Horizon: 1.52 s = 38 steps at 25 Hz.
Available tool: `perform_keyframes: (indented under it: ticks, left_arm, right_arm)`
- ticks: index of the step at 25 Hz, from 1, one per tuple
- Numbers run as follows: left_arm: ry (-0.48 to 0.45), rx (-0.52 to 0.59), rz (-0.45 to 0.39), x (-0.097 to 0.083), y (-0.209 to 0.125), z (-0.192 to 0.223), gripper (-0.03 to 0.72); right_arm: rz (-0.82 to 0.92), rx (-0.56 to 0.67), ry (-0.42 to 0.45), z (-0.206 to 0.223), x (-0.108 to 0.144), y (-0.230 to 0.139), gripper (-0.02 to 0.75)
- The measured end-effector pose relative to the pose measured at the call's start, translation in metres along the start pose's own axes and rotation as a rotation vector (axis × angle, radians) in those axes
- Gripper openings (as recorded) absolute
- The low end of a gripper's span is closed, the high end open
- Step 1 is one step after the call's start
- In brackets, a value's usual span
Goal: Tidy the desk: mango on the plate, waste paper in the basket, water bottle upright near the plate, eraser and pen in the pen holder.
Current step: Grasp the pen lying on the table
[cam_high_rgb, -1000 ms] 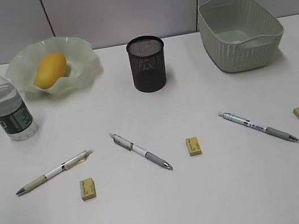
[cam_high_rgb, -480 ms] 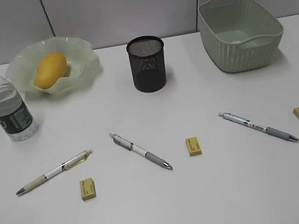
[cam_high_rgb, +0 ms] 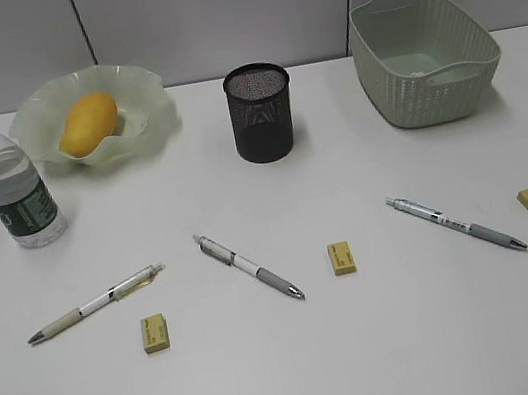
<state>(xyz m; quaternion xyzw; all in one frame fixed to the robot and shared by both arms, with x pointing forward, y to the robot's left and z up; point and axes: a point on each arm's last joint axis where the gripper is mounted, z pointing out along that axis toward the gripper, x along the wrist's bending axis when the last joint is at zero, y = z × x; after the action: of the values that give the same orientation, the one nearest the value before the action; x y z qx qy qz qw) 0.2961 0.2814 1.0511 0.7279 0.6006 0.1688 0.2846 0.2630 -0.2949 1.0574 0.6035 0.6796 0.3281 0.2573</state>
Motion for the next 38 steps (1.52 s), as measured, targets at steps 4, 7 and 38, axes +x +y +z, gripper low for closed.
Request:
perform_keyframes:
  ticks: [4,7,38]
  left_arm:
    - [-0.004,-0.014,-0.002,0.000,0.001,0.000,0.521]
    - [-0.004,-0.015,-0.002,0.000,0.001,0.000,0.519]
    - [-0.004,-0.015,-0.003,0.000,0.001,0.000,0.502]
  right_arm:
    - [-0.002,0.057,-0.006,0.008,0.000,0.005,0.547]
    - [-0.003,0.109,-0.010,0.018,0.001,0.011,0.547]
    - [-0.252,0.515,0.075,0.215,0.018,0.157,0.507]
